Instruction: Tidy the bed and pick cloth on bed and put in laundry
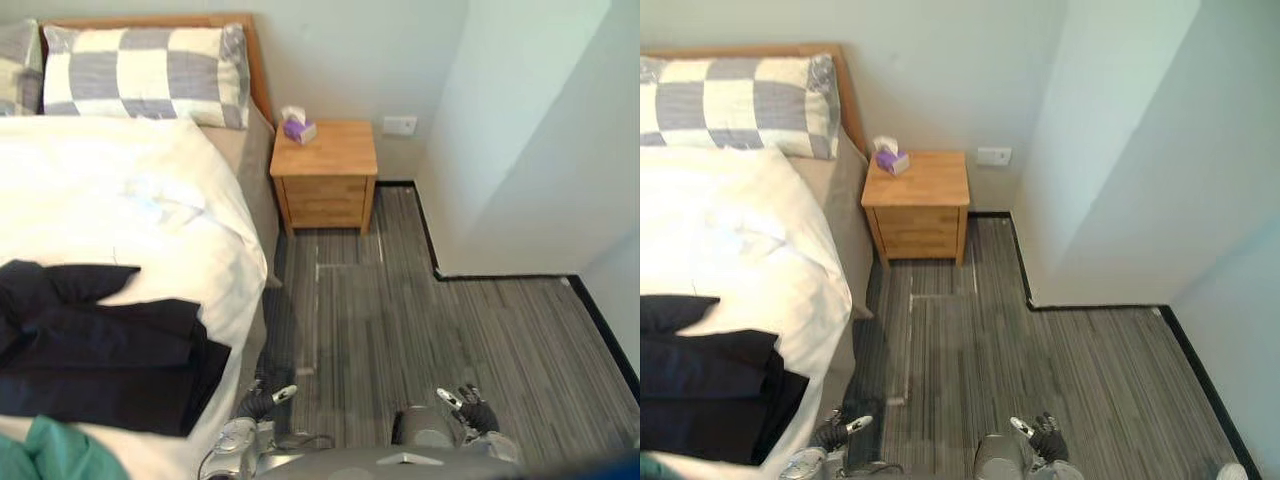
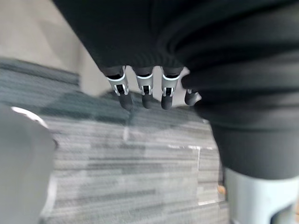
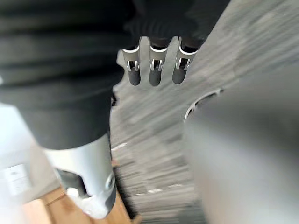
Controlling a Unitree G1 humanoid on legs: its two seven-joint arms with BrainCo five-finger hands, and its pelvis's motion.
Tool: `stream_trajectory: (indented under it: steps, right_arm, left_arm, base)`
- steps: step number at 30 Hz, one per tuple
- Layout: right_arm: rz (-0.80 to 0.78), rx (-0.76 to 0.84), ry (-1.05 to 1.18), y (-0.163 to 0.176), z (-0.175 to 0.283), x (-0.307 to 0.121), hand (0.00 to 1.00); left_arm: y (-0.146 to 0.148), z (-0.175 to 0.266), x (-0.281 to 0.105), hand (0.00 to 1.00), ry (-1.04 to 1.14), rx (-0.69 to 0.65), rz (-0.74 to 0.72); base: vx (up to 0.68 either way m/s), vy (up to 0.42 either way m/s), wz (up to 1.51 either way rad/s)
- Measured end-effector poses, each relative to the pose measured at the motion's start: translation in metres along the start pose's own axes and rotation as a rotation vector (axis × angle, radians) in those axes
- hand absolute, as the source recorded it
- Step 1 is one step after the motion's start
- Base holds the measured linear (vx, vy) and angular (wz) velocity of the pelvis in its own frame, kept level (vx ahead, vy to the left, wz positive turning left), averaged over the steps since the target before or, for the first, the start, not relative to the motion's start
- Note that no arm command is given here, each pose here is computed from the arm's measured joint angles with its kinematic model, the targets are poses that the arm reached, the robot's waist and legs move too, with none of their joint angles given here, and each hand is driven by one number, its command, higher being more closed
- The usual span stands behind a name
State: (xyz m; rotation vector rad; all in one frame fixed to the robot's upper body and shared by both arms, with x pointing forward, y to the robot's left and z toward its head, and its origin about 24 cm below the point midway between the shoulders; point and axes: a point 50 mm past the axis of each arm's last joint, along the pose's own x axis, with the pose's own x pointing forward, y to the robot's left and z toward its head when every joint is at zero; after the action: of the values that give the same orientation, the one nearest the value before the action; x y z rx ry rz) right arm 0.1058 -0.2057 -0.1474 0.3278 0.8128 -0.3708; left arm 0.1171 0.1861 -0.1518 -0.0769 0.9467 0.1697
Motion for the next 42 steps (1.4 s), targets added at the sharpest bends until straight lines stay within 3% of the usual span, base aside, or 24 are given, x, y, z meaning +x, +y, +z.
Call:
stream_trajectory:
  steps: [4,8,13,18,22,27,33,42]
  right_arm:
    - [-0.023,0.014,0.007,-0.004,-0.007,-0.004,0.0]
    - [-0.04,-0.036,-0.014,-0.014,0.003,-0.003,0.0]
    - [-0.029,-0.162,0.028,-0.018,0.008,0.0,0.0]
    - [-0.004,-0.227,0.079,-0.017,-0.001,0.0,0.0]
    - [-0.014,-0.204,0.101,-0.013,-0.01,-0.003,0.0]
    - [0.001,-0.201,0.053,0.004,0.009,0.01,0.0]
    - [0.003,-0.179,0.059,0.008,0.008,0.01,0.0]
    - [-0.036,-0.077,0.077,0.012,-0.01,0.003,0.0]
  left_arm:
    - [0.001,-0.003,-0.001,0.0,0.012,-0.011,0.014]
    - [-0.01,-0.008,-0.002,0.0,0.011,-0.118,0.021]
    - [-0.002,-0.007,-0.008,0.0,-0.062,-0.29,0.089]
    - [0.001,0.006,-0.008,0.0,-0.135,-0.295,0.075]
    - [0.005,0.006,-0.007,0.0,-0.124,-0.247,0.062]
    - [0.011,0.002,-0.007,0.0,-0.089,-0.347,0.097]
    - [0.013,-0.011,-0.008,0.0,-0.024,-0.326,0.041]
    - [0.011,-0.018,-0.013,0.0,-0.08,-0.471,-0.027]
  base:
    - [0.47,-0.255,0.6]
    - [0.46,-0.288,0.18]
    - [0.43,-0.291,0.23]
    - [0.37,-0.131,0.36]
    - [0.42,-0.038,1.63]
    - [0.38,-0.004,1.44]
    - [0.42,-0.105,1.62]
    - [0.26,-0.307,1.39]
